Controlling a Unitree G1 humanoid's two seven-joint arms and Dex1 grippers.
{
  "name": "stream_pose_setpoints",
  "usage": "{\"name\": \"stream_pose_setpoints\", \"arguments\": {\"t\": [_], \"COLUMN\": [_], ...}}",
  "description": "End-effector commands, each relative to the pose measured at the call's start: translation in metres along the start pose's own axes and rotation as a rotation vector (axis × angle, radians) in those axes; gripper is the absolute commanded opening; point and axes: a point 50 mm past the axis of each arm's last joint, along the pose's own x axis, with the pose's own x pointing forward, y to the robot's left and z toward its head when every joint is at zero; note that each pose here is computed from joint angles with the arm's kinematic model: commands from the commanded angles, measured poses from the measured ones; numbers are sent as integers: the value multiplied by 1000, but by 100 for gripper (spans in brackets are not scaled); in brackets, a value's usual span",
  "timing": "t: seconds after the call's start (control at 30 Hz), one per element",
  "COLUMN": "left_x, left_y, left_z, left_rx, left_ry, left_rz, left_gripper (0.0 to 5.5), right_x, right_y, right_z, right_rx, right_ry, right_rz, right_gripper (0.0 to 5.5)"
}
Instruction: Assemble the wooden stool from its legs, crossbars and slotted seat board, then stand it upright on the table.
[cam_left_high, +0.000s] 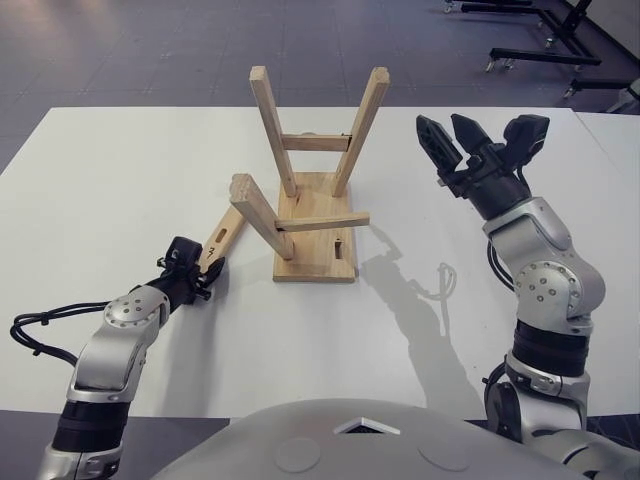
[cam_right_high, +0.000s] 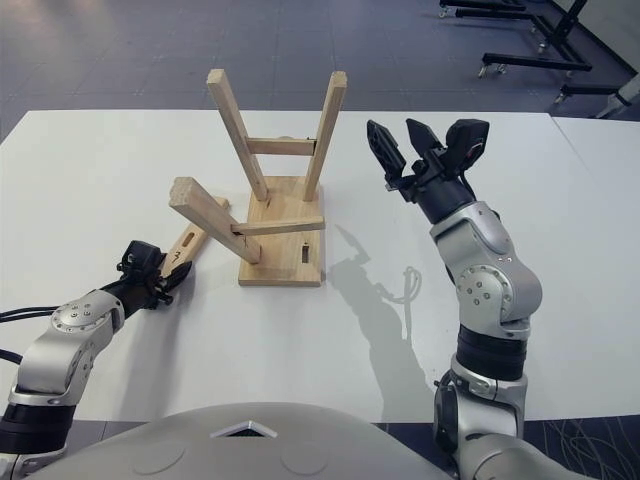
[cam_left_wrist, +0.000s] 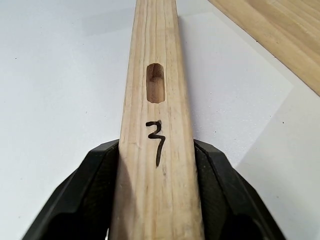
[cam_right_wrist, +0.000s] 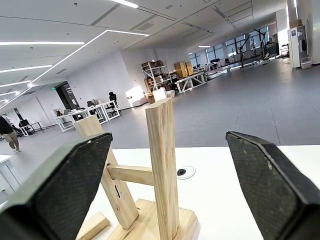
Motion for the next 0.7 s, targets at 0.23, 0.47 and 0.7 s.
{"name": "stream_pose_setpoints", "arguments": {"t": [0.23, 0.47, 0.7], "left_x": [-32, -77, -55], "left_y": [12, -21, -31], "left_z": [116, 178, 187], "left_rx": [-70, -54, -44], "left_ry": [-737, -1004, -822], "left_rz": [-138, -812, -1079], "left_gripper": [206, 206, 206], "right_x": [7, 7, 21], "right_y": [24, 71, 103], "right_z": [41, 53, 40], "right_rx": [152, 376, 371], "right_ry": [-115, -95, -30], "right_rz": [305, 756, 931], "right_gripper": [419, 419, 419]}}
